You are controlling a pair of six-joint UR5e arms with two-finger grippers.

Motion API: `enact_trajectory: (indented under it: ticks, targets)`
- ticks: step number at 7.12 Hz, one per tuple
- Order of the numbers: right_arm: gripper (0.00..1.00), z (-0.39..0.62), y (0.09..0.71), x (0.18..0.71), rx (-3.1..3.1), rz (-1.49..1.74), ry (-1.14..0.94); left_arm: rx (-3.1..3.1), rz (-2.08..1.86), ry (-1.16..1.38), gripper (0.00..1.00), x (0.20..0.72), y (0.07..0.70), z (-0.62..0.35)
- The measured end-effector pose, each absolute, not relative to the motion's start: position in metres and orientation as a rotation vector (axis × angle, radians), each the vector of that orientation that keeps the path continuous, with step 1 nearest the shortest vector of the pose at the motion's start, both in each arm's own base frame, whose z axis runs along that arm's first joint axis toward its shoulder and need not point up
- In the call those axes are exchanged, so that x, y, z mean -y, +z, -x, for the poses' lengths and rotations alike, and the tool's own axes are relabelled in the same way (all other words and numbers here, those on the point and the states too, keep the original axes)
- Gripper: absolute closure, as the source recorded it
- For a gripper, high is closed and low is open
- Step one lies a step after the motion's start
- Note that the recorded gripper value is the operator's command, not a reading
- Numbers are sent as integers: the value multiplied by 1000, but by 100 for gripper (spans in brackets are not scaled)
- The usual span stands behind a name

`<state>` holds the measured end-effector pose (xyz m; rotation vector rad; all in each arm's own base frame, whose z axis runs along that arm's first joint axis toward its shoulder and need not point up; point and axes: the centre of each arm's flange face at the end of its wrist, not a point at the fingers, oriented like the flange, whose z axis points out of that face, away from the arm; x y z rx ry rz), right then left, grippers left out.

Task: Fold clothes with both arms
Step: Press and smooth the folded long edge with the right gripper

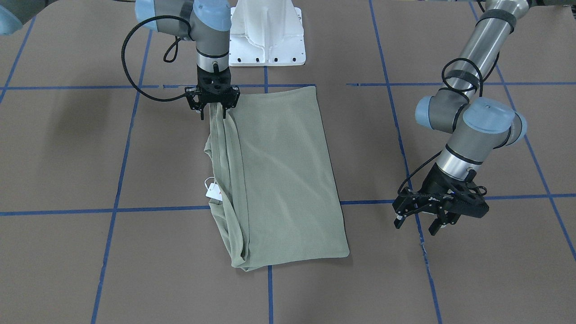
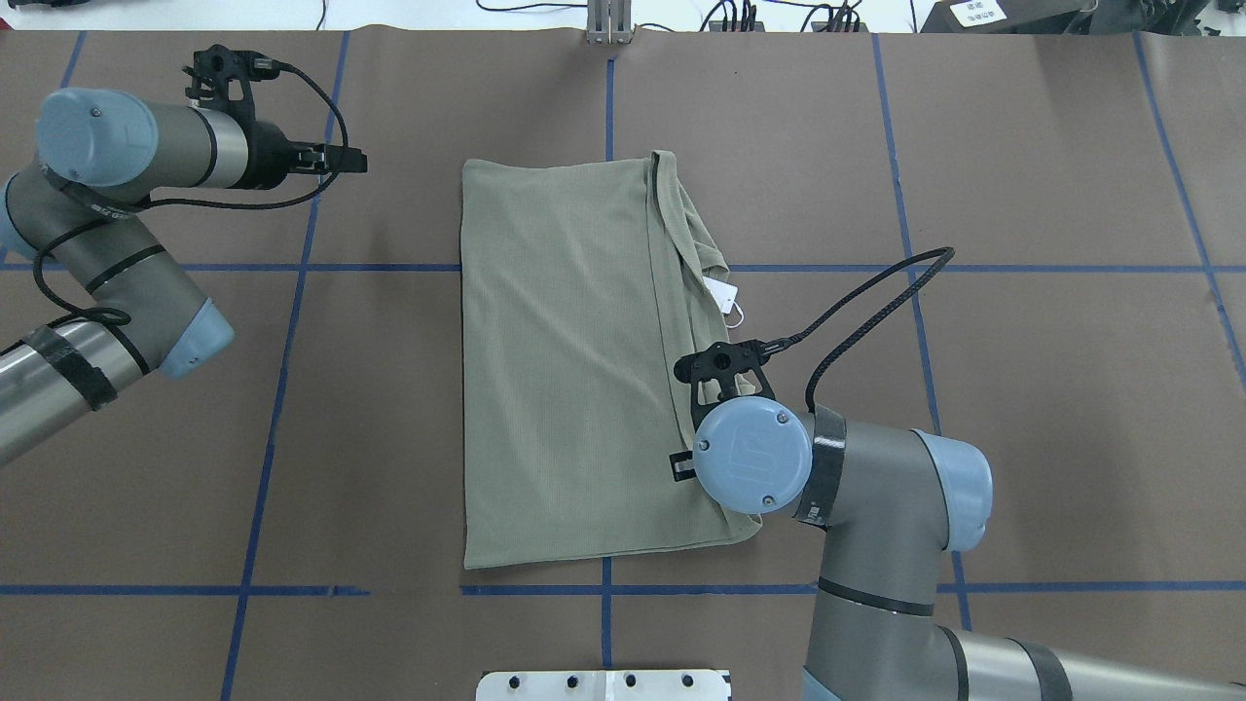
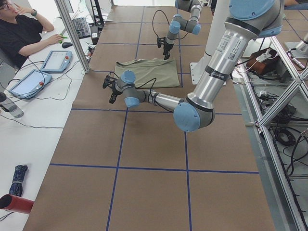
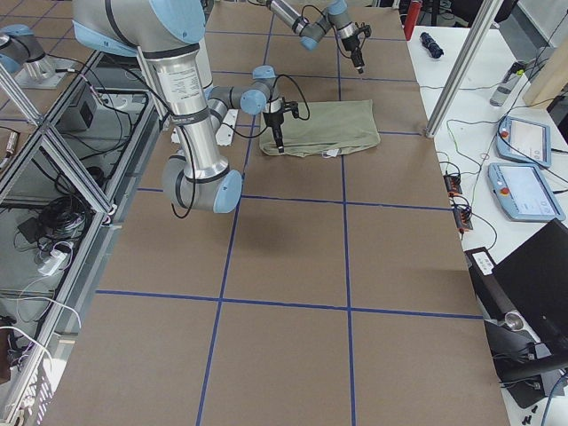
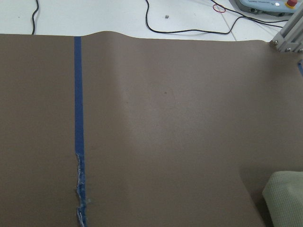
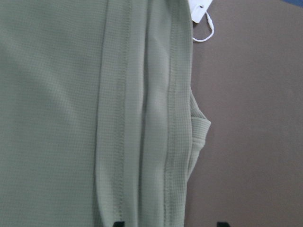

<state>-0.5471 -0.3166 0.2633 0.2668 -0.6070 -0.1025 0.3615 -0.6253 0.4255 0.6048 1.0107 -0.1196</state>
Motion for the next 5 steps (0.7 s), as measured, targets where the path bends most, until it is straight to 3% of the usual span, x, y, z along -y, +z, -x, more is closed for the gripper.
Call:
enact_trajectory:
  ticks: [1,2,3,4,5]
  targets:
    - [1,552,256,313,630,-272,-113,-1010,-604,-120,0,625,426,-361]
    - [21,559,255,308,638,-272,-125,-1009,-604,-121,0,625,427,-361]
    - [50,564,257,305,636,-269,-130,-1008,-603,-121,0,625,428,-361]
    - [58,567,260,304,630,-266,-132,-1008,-603,-121,0,625,428,-361]
    - [75,569,262,303,627,-263,-134,-1008,-601,-122,0,624,429,-361]
